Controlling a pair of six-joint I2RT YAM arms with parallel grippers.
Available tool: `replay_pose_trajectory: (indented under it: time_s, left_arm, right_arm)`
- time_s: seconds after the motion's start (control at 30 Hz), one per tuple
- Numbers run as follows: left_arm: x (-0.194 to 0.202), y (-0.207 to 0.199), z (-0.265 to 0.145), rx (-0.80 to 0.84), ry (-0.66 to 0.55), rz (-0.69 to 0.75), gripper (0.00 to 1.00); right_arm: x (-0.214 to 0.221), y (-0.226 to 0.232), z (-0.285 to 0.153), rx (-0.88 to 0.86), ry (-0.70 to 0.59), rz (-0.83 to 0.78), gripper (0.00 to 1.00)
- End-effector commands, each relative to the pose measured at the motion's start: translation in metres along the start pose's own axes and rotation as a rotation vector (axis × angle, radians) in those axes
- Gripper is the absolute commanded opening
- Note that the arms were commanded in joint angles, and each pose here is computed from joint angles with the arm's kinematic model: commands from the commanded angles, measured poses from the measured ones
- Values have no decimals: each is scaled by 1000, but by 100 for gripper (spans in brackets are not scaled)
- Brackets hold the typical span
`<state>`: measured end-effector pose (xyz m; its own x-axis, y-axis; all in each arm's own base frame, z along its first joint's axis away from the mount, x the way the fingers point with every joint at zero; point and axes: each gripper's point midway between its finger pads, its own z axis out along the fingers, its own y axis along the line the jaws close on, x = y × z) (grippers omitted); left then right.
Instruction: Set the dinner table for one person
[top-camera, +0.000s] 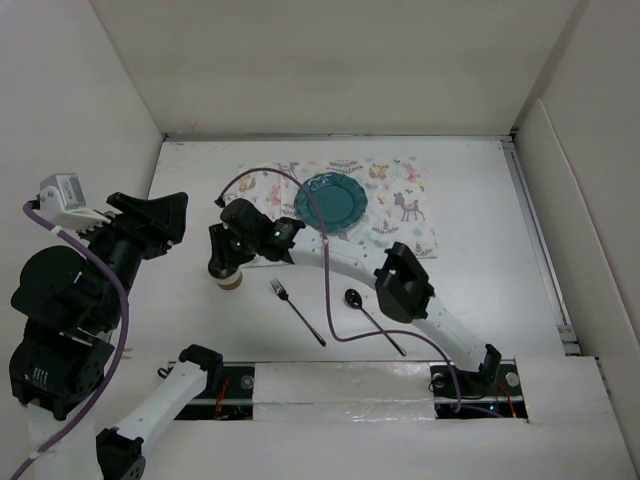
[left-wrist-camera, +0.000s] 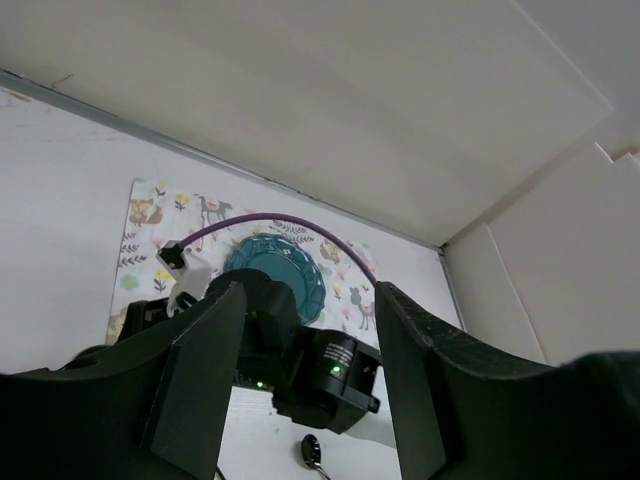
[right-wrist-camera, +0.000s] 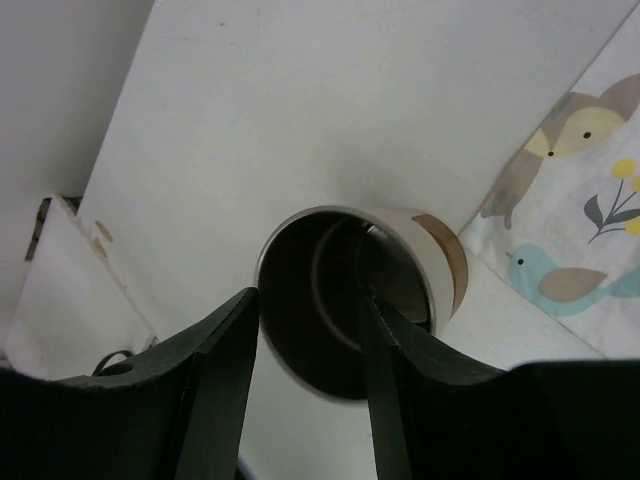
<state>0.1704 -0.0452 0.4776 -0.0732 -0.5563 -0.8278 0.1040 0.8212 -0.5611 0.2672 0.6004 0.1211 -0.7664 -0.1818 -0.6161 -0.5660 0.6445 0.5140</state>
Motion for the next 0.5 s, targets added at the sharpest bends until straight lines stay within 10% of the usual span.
replay_pose_trajectory:
  time_s: [0.0,0.47]
  left_arm:
    - [-2,-4,3,23,-16,11,52]
    - [10,-3,11,28,11,1,52]
  right_arm:
    - [-68,54,-64,-162,-178,-7,50]
    - [-10,-1,-28,-16,-9,5,53]
